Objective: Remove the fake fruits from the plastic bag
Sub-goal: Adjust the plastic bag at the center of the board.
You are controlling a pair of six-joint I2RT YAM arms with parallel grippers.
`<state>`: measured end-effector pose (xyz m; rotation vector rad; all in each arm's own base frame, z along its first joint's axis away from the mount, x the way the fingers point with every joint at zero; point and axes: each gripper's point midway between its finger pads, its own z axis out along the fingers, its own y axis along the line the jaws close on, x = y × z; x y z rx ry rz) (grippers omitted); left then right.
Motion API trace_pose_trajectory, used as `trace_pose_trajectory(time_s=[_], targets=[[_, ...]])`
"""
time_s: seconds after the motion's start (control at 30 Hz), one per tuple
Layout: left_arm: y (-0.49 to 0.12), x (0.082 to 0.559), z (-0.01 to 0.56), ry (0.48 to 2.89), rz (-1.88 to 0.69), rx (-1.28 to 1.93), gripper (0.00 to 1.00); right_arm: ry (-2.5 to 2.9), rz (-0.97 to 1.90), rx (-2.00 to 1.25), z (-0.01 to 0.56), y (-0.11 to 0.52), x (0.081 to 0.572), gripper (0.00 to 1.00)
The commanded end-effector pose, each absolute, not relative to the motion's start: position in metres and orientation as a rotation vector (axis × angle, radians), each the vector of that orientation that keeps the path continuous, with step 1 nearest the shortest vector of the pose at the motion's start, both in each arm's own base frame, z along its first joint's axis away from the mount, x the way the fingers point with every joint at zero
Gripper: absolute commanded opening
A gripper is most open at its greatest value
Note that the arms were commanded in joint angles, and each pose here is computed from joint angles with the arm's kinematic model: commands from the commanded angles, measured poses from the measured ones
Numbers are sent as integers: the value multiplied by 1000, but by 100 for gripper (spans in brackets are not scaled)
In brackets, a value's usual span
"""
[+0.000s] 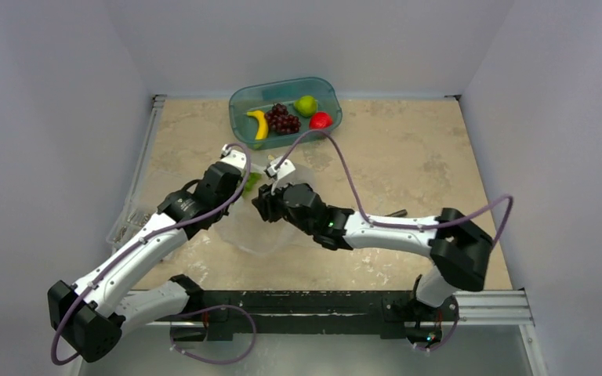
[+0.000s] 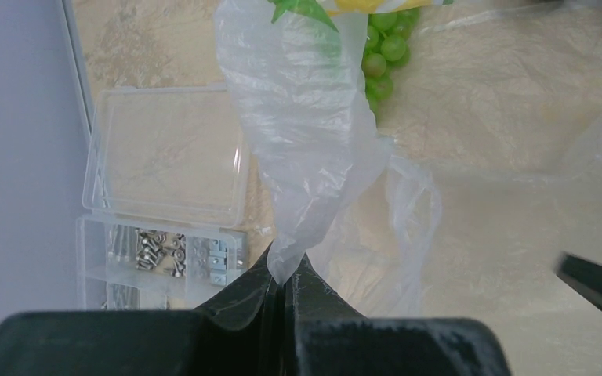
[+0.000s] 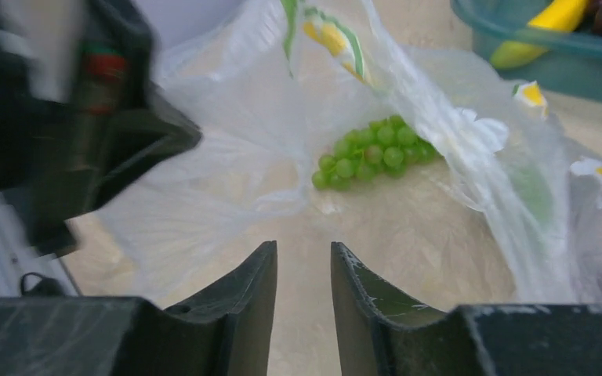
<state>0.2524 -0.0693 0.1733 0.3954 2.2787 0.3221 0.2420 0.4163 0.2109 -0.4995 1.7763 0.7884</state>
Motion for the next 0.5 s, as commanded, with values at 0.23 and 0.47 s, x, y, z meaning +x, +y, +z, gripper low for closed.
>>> trace_pose_trajectory(time_s=[0.23,0.47], targets=[[-70,258,205,2134,250,320,0,1912,154,-306,129,402,325,30],[-72,258,205,2136,241,335,0,1880,-175,-281,109,361,345,34]])
